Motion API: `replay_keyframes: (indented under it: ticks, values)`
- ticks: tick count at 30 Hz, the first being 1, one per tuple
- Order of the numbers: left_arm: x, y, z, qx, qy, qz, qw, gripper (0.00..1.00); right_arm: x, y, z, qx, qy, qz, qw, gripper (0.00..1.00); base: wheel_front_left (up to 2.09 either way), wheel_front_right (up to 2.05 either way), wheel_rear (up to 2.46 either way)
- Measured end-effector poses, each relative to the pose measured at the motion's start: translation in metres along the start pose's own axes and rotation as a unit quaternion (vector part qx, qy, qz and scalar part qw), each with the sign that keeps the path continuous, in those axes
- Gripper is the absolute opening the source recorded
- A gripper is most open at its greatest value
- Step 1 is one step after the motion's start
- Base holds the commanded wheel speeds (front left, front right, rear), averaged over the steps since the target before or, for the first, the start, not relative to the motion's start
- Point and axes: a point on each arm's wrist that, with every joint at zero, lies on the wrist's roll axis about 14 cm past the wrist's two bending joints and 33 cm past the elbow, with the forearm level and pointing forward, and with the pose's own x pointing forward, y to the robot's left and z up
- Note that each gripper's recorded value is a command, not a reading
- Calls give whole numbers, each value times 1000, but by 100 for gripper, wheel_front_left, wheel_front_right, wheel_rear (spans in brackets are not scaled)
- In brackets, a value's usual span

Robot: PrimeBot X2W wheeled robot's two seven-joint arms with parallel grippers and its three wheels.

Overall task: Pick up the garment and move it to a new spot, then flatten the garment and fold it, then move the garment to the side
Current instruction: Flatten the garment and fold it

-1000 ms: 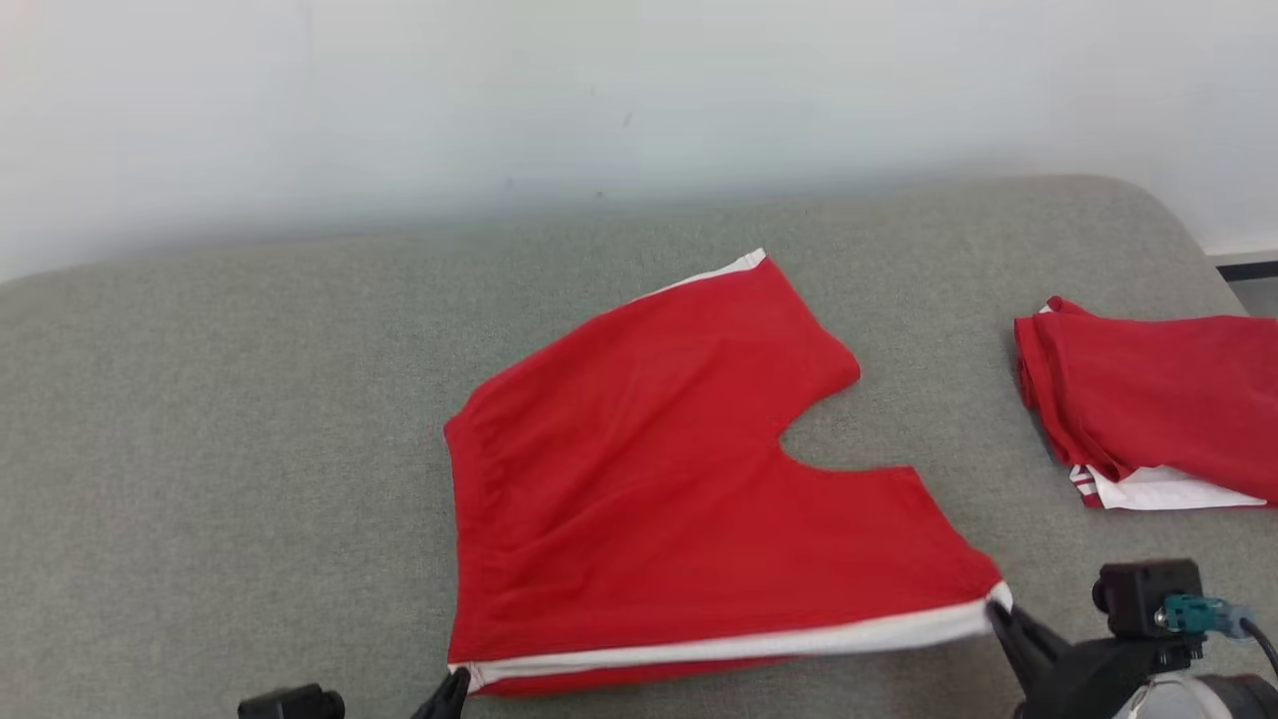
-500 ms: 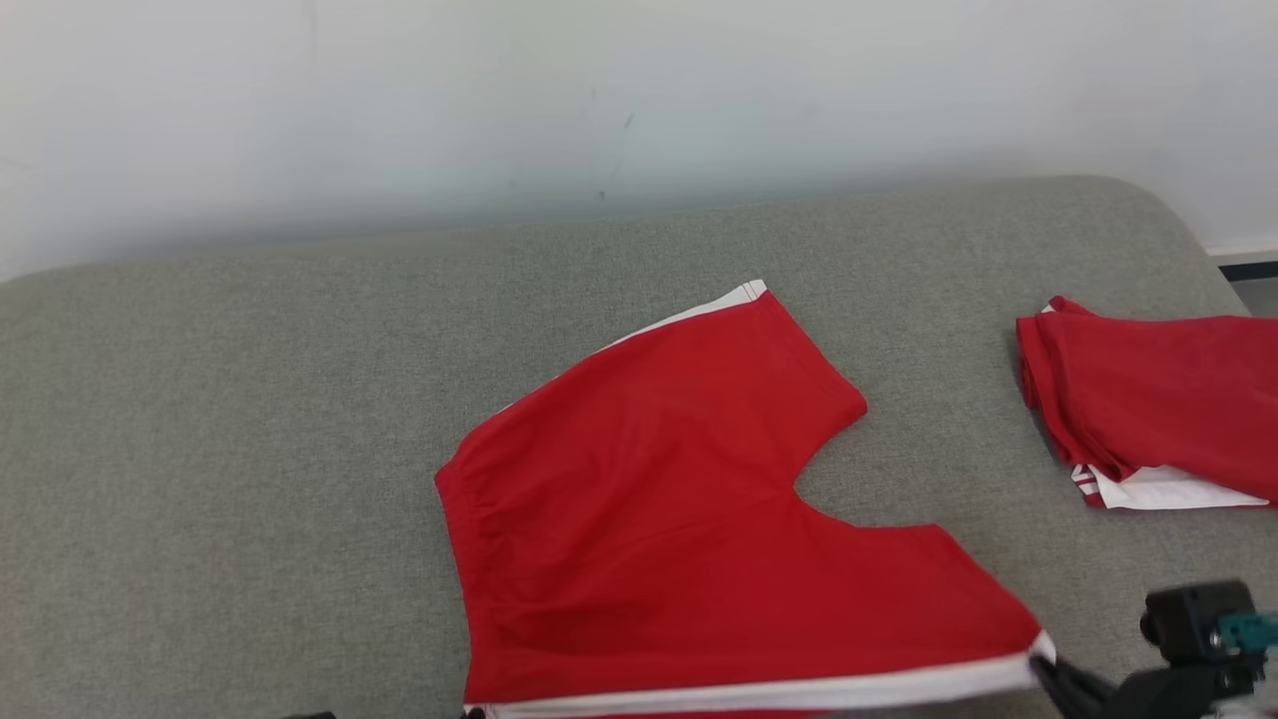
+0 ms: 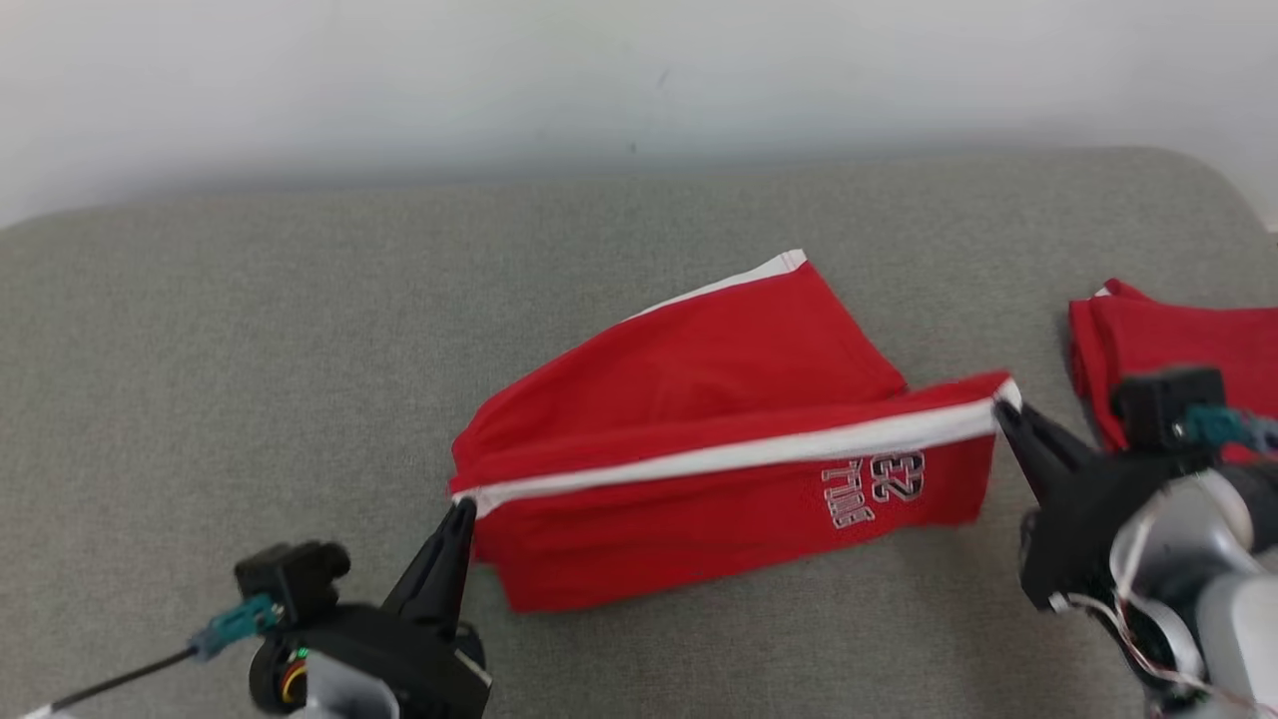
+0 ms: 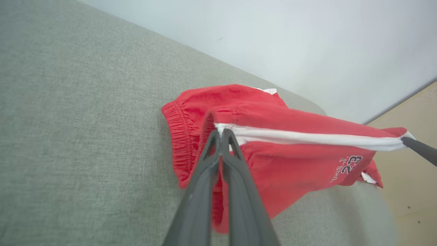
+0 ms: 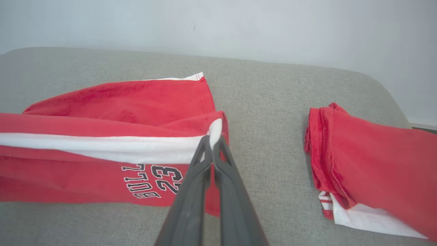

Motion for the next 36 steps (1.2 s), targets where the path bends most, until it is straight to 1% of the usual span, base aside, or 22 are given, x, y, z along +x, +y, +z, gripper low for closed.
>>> replay_keyframes:
  ticks: [4, 9, 11, 14, 22, 28, 29, 30, 31, 36]
  values:
    - [19, 3, 1, 5, -2, 3, 1000, 0, 35, 6, 10, -20, -6, 14, 1000, 0, 0, 0, 0]
    - [41, 9, 10, 8, -19, 10, 1000, 0, 75, 6, 29, -43, -26, 19, 999, 0, 0, 0, 0]
    - [49, 15, 18, 1, -39, 21, 999, 0, 90, 5, 36, -44, -36, 20, 998, 0, 0, 0, 0]
    - [59, 21, 19, -4, -42, 30, 999, 0, 112, 5, 44, -50, -42, 21, 998, 0, 0, 0, 0]
    - [78, 41, 22, 3, -46, 49, 998, 0, 161, 13, 50, -57, -41, 29, 997, 0, 0, 0, 0]
    - [85, 56, 19, 10, -43, 64, 997, 0, 189, 23, 43, -56, -30, 38, 997, 0, 0, 0, 0]
    - [86, 58, 20, 9, -45, 67, 997, 25, 192, 25, 41, -56, -28, 39, 997, 20, 0, 0, 0]
    - [86, 59, 19, 3, -46, 69, 997, 88, 195, 26, 40, -56, -27, 39, 997, 99, 0, 0, 0]
    - [87, 59, 18, 1, -43, 67, 997, 100, 197, 26, 39, -55, -27, 39, 997, 100, 0, 0, 0]
    - [87, 62, 23, 3, -53, 74, 996, 100, 203, 30, 49, -55, -44, 39, 997, 100, 0, 0, 0]
